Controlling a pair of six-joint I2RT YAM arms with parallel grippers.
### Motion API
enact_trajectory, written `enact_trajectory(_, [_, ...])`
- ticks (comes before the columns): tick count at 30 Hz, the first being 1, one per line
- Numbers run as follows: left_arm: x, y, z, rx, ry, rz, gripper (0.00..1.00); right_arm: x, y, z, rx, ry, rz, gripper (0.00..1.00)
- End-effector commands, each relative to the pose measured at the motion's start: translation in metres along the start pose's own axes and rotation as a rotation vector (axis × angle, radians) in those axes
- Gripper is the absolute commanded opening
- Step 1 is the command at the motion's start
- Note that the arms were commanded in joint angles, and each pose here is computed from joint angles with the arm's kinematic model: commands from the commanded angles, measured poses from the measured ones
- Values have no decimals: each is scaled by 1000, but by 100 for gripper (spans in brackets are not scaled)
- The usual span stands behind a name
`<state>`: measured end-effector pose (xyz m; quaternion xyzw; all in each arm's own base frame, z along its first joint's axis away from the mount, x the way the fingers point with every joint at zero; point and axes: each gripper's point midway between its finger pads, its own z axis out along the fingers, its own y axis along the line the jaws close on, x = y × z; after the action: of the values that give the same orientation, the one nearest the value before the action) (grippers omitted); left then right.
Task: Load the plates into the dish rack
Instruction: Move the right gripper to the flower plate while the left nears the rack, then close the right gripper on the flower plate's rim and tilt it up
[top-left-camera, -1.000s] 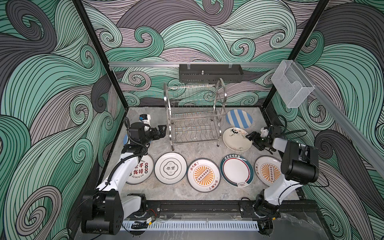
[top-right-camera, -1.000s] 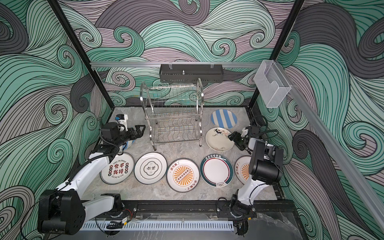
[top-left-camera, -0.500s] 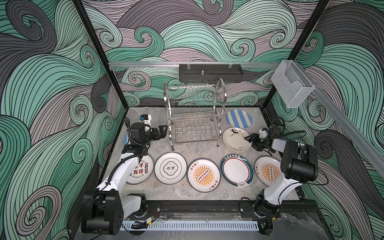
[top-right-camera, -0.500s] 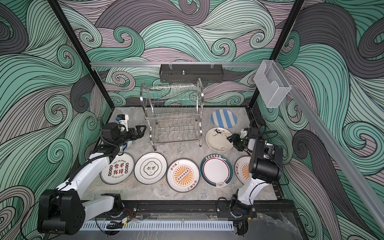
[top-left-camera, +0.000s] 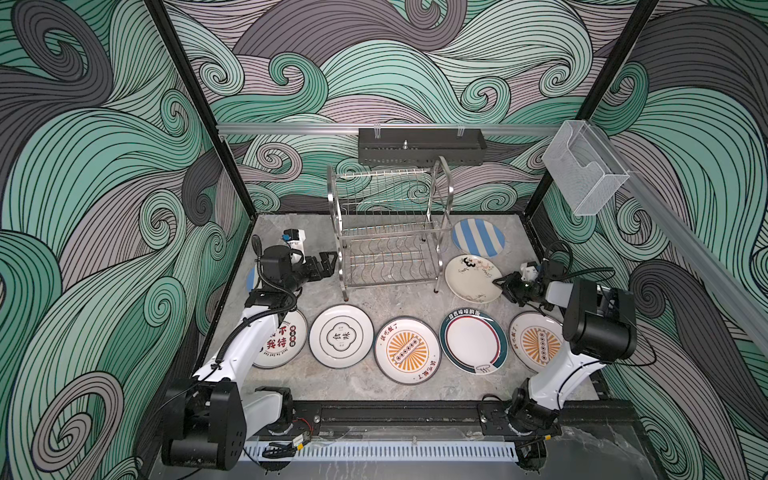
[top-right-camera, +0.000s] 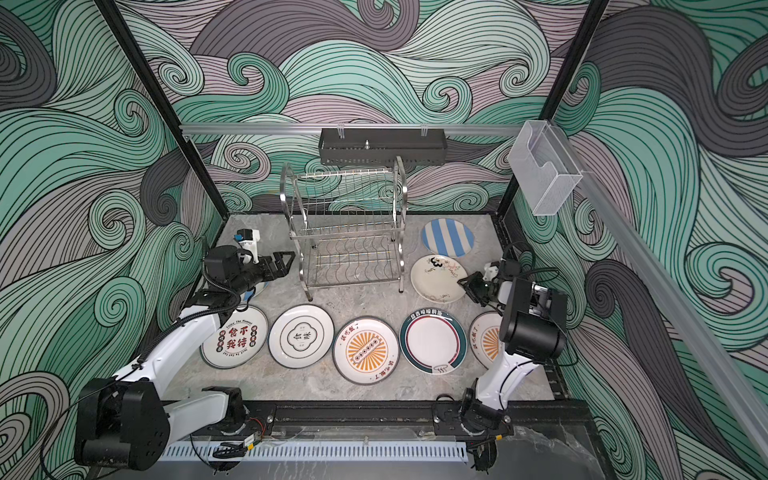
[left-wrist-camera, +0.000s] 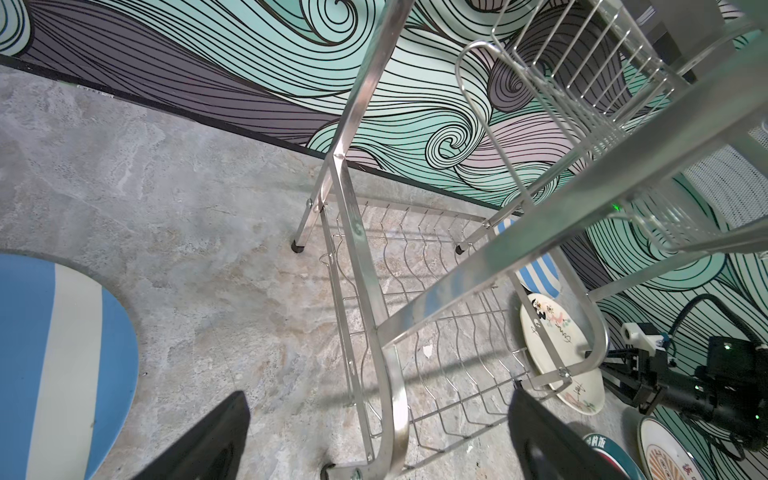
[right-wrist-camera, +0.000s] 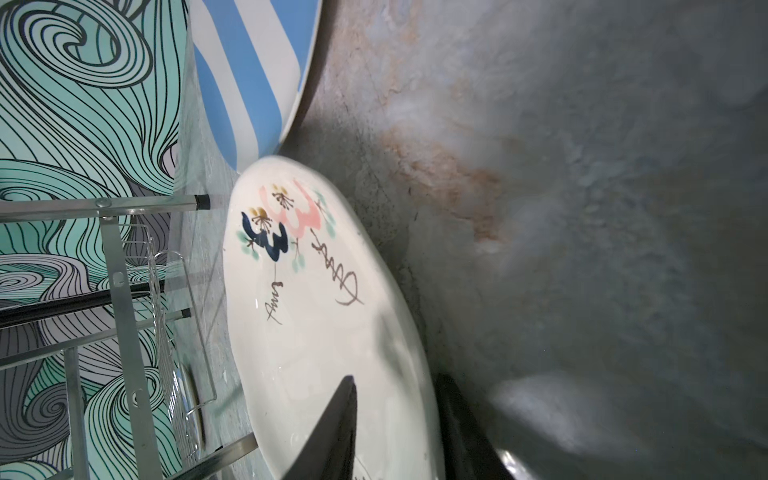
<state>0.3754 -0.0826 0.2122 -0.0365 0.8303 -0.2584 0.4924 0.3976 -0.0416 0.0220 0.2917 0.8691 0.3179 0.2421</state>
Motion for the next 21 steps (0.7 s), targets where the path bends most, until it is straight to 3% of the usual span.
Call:
enact_trajectory(1, [-2, -7, 1, 26, -4, 6, 99, 3, 1, 3, -34, 8, 18, 25])
enact_trajectory(13, [0, -9, 2, 24, 5, 7, 99, -2, 1, 3, -63, -22, 45, 0])
enact_trajectory(21, [-2, -12, 1, 30, 6, 5, 99, -10, 17, -14, -92, -56, 29, 0])
